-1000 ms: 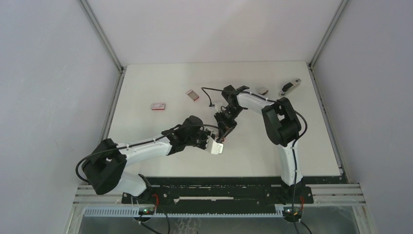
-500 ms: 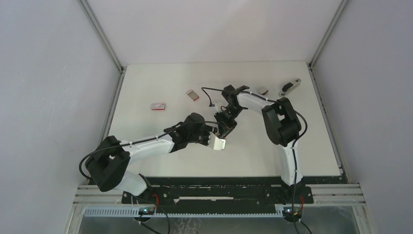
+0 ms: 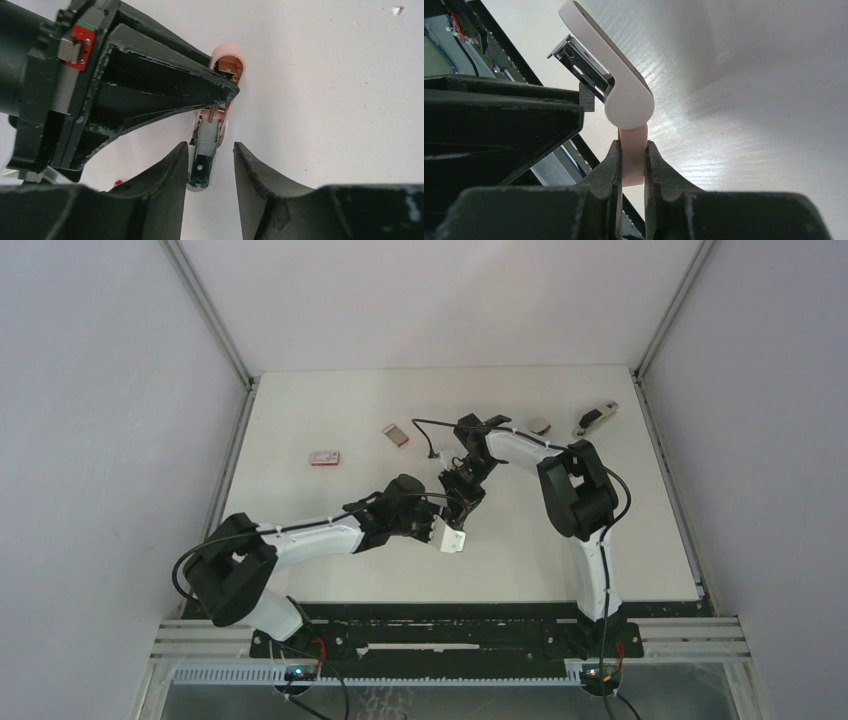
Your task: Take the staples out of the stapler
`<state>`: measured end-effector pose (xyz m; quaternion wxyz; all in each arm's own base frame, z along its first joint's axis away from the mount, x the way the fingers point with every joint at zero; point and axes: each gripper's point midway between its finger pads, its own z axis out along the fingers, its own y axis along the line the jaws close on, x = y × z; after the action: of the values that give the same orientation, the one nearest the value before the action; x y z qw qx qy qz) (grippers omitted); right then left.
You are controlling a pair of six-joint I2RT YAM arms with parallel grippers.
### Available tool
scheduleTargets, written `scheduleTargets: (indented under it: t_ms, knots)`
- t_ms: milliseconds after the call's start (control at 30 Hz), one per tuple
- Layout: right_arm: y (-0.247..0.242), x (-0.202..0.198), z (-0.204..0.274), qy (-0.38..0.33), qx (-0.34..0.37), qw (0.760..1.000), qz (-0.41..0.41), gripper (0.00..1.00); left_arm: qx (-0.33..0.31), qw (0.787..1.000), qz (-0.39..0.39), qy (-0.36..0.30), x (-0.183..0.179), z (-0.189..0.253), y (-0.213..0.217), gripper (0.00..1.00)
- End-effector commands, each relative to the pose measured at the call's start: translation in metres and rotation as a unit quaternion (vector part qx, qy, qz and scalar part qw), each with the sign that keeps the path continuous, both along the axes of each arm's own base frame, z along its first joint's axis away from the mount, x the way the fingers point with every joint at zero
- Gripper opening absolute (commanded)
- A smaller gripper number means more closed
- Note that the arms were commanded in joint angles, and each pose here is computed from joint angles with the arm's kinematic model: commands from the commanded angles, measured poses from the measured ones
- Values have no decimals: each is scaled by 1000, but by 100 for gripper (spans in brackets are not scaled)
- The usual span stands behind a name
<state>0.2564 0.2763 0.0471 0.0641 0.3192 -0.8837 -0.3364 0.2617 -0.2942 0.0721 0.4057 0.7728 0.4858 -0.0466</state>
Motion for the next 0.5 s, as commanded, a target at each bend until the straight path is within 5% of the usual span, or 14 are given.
scheduleTargets:
  t_ms: [0, 467]
  knots:
    - [11, 3, 21, -21, 33, 999, 13, 0, -11, 1000, -6, -22, 10, 15, -13, 42]
    - [12, 2, 21, -19, 34, 999, 15, 0, -12, 1000, 1, -17, 12, 14, -14, 30]
